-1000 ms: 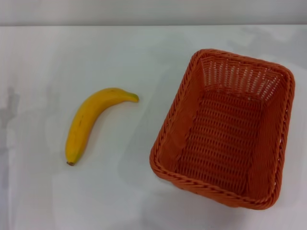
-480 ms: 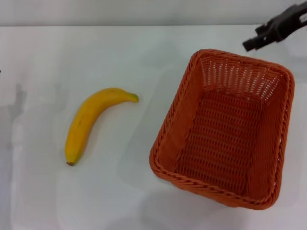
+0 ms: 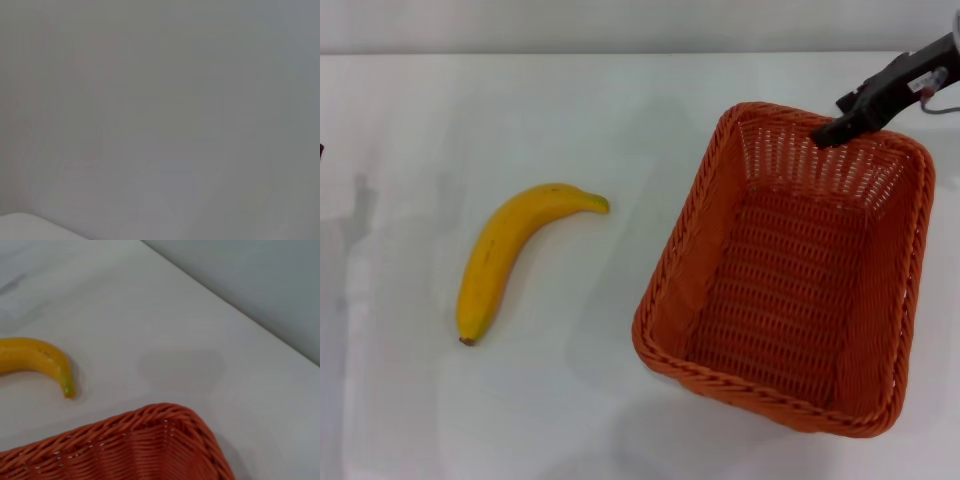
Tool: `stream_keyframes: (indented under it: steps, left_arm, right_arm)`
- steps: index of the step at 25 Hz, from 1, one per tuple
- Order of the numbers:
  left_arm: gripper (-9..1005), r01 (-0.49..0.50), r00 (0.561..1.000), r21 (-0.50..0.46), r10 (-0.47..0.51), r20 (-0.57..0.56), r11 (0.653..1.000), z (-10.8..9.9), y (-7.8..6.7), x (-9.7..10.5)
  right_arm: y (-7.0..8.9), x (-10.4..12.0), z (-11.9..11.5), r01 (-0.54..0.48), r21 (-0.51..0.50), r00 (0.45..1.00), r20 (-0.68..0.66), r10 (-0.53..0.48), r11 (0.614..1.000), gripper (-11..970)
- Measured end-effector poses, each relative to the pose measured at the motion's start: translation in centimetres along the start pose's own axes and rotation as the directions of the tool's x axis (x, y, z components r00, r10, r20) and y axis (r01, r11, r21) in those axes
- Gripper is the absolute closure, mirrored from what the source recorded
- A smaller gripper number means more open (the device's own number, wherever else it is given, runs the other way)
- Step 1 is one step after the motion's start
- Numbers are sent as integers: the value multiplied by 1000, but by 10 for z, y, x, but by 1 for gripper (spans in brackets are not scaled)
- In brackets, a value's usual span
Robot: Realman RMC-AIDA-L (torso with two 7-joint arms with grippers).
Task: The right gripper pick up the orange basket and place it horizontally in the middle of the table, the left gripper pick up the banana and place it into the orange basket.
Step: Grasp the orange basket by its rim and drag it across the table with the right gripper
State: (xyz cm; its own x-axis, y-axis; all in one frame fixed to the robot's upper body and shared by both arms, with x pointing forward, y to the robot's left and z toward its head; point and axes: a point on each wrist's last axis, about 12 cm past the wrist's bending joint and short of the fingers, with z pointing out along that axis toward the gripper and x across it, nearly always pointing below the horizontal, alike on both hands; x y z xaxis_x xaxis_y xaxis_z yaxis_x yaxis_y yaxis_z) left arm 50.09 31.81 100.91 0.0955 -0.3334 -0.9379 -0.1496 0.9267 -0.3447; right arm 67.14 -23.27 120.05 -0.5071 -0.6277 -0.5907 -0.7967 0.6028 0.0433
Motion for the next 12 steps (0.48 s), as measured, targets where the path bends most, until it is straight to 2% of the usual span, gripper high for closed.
stream_keyframes:
  steps: [10, 12]
  left_arm:
    - [138, 0, 1000, -9, -1, -9, 1000, -3, 2, 2]
    - [138, 1, 1000, -10, -1, -9, 1000, -4, 2, 2]
  right_arm:
    - [0, 15, 20, -18, 34, 1000, -9, 19, 999, 317]
    - [0, 16, 20, -10, 33, 1000, -15, 10, 999, 403]
